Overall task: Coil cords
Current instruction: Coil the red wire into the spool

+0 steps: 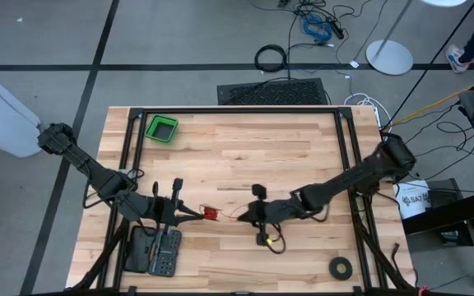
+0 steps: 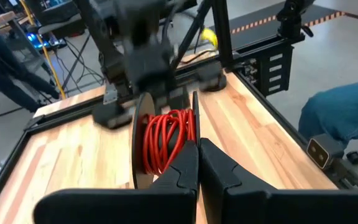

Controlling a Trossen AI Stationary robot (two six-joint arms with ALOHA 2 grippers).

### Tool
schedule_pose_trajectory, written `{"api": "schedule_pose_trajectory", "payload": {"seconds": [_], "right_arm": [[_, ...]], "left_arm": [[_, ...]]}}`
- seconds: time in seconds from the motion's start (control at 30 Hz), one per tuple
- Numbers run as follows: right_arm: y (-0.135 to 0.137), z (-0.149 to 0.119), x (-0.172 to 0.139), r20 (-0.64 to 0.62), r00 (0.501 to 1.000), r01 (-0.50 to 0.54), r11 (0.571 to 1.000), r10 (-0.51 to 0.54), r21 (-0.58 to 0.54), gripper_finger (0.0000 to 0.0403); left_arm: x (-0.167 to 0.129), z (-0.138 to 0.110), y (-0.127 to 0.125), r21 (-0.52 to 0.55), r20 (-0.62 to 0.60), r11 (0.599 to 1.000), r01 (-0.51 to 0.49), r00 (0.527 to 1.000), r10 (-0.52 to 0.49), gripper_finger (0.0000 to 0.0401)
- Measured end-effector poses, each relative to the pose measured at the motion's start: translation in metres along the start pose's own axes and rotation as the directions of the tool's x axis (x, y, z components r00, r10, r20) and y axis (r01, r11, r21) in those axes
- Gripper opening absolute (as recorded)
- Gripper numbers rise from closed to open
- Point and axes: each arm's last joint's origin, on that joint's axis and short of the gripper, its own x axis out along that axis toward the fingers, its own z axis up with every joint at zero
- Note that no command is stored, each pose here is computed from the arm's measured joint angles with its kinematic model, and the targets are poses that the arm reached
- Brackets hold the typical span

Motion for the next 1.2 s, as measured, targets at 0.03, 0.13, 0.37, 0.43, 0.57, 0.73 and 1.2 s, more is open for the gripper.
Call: {"api": "schedule_pose_trajectory", "payload": {"seconds": [0.03, 0.13, 0.37, 0.43, 0.57, 0.73, 1.2], "right_arm": [[0.003, 0.001, -0.008, -0.009, 1.000, 0.002, 1.000, -0.002, -0.002, 0.0000], [0.014, 0.006, -0.031, -0.011, 1.000, 0.008, 1.000, -0.008, -0.012, 0.0000], [0.032, 0.017, -0.072, 0.067, 0.998, 0.011, 0.999, -0.009, -0.031, 0.0000], [0.034, 0.019, -0.079, 0.090, 0.996, 0.012, 0.999, -0.008, -0.044, 0.0000], [0.035, 0.023, -0.087, 0.120, 0.993, 0.020, 0.998, -0.013, -0.052, 0.0000], [0.038, 0.038, -0.091, 0.160, 0.987, 0.019, 0.996, -0.005, -0.085, 0.0000], [0.036, 0.098, -0.103, 0.286, 0.957, 0.099, 0.975, -0.039, -0.199, 0.0000]], "left_arm": [[0.000, 0.000, 0.000, 0.001, -0.001, 1.000, 0.001, 1.000, -0.001, 0.0004], [0.000, -0.001, 0.000, -0.013, -0.006, 1.000, 0.001, 1.000, -0.001, 0.0004], [0.000, -0.002, 0.000, -0.009, -0.020, 1.000, -0.004, 1.000, 0.004, 0.0004], [0.000, -0.002, 0.000, -0.010, -0.022, 1.000, -0.006, 1.000, 0.006, 0.0004], [0.001, -0.002, 0.002, -0.011, -0.023, 1.000, -0.024, 0.999, 0.024, 0.0004], [0.004, -0.003, 0.011, -0.039, -0.034, 0.997, -0.070, 0.997, 0.069, 0.0004], [0.018, -0.003, 0.025, -0.078, 0.014, 0.988, 0.131, 0.991, -0.130, 0.0004]]}}
